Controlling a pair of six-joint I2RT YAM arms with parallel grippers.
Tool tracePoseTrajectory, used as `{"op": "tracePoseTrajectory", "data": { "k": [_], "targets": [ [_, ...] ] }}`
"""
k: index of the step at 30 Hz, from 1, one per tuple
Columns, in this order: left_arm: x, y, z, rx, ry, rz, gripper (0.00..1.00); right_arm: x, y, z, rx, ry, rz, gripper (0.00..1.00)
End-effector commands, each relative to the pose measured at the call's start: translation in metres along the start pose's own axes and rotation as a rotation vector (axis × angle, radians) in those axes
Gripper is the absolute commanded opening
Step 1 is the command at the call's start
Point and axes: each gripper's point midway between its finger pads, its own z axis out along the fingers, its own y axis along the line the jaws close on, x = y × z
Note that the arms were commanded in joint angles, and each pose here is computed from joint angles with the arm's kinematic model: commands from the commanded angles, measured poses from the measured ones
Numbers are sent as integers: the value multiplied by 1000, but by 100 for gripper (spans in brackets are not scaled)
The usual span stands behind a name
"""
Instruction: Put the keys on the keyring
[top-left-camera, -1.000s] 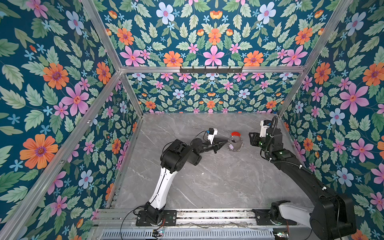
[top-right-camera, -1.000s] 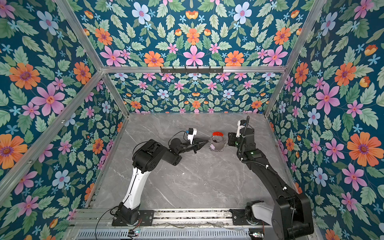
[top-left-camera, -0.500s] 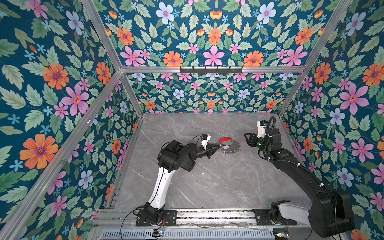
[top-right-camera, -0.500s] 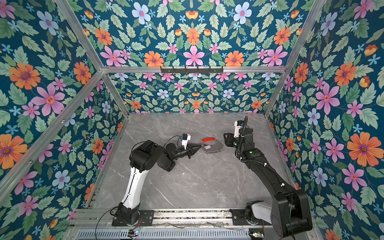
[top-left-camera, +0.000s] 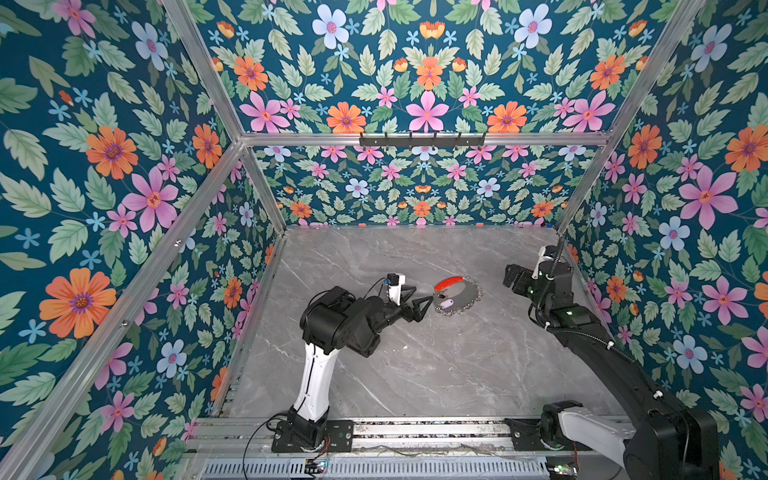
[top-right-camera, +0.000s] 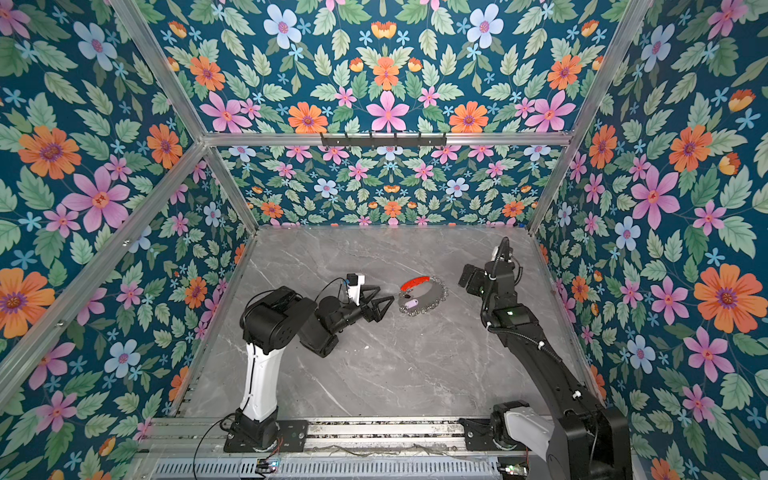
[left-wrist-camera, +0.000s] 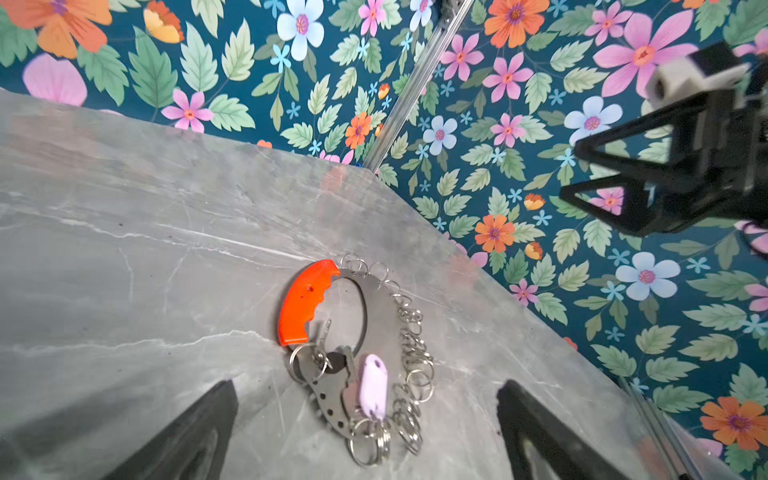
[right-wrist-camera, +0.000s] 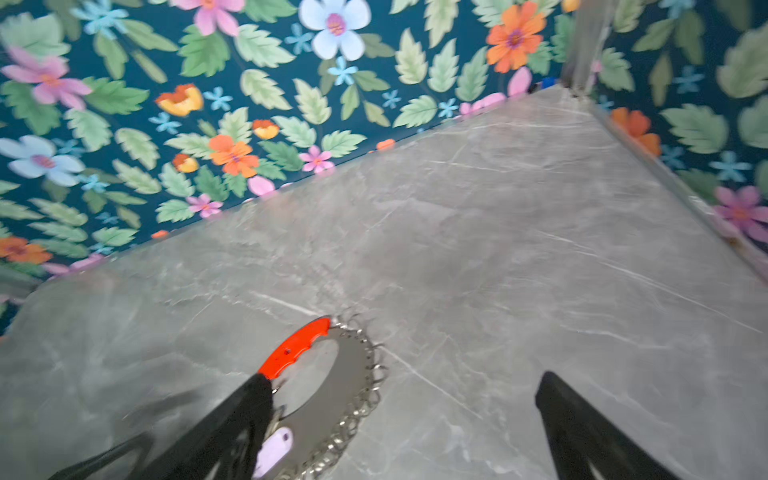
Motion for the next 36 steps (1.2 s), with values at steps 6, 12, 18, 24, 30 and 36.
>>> {"op": "tracePoseTrajectory", "data": {
  "k": [6,12,18,24,30,36],
  "targets": [
    [-46,46,-49,-426,0,333,100,20,-64,25,206,-32,72,99],
    [-53,57,-77,-572,63,418,100,38,-63,55,196,37,-100,99],
    [-61,51,-97,-602,33,415,100,42,-56,76,176,106,-225,99],
    [-57,53,-106,-626,47,403,100,45,-62,75,111,5,-242,99],
    [-71,56,-114,-679,26,429,100,72,-68,60,25,-183,-239,99],
    [-118,99,-163,-837,-143,281,100,65,-66,56,35,-244,-252,99]
  ]
}}
